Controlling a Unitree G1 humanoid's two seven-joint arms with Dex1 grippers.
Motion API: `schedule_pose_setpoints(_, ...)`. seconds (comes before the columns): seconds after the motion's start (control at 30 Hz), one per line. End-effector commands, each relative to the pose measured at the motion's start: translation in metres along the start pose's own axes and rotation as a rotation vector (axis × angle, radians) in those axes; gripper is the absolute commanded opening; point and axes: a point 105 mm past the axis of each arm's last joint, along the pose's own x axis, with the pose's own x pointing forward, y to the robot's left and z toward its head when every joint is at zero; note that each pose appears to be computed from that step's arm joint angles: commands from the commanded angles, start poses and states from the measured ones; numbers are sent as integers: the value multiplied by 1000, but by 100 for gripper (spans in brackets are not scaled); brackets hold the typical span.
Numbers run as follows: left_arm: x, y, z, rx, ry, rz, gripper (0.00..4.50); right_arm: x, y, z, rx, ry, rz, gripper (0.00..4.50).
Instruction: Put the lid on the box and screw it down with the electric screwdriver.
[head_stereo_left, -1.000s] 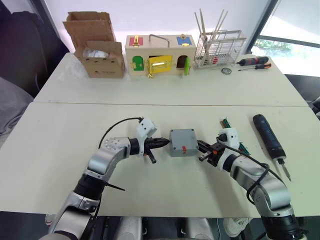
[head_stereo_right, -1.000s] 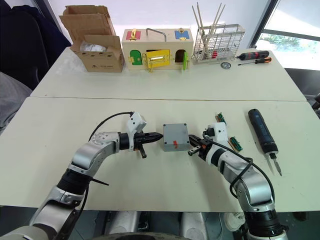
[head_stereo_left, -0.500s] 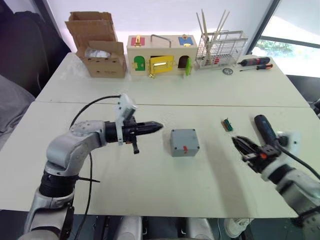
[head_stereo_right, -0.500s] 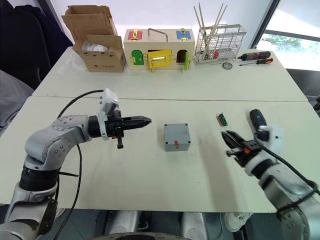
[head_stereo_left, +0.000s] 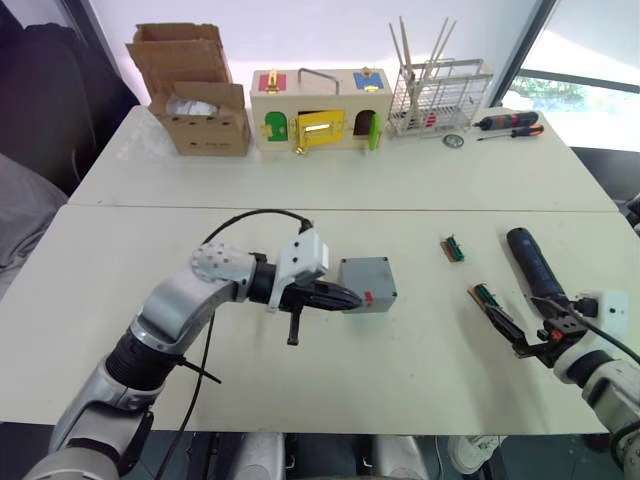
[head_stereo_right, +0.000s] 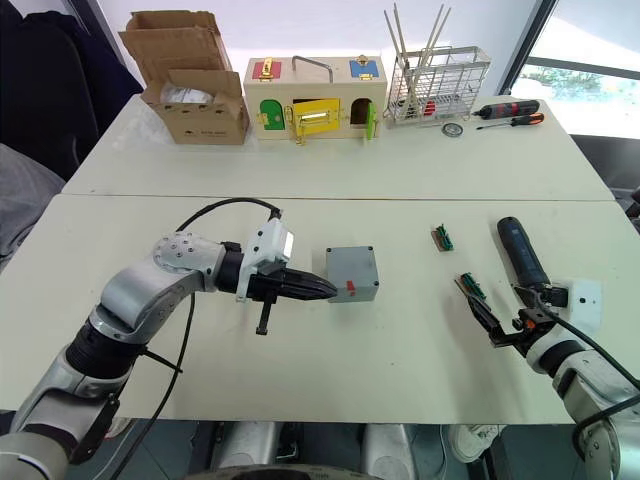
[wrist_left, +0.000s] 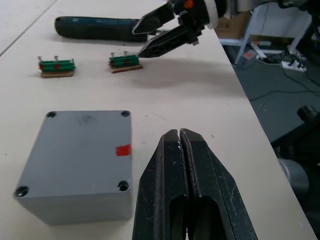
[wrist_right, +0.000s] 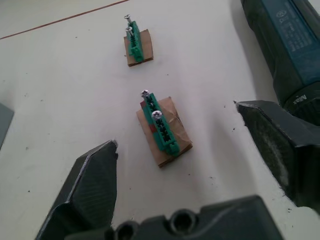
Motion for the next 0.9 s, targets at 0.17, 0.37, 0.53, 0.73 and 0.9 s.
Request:
schedule_pose_setpoints(0.17, 1, -4, 8, 36, -20, 7, 0, 9, -3, 6, -18, -40, 3, 316)
schedule_pose_setpoints(0.37, 2, -5, 8, 24, -23, 17, 0, 14, 0, 7, -7, -48, 27, 316)
schedule_pose_setpoints(0.53, 4, -5, 9, 19, -27, 24, 0, 15, 0, 7, -11, -49, 30, 261)
schedule_pose_setpoints(0.73, 7, -2, 8, 16, -29, 32, 0, 17, 2, 7, -17, -49, 42, 5)
schedule_pose_setpoints(0.9, 6, -1, 8, 12, -28, 40, 0, 19, 5, 8, -11, -56, 53, 5)
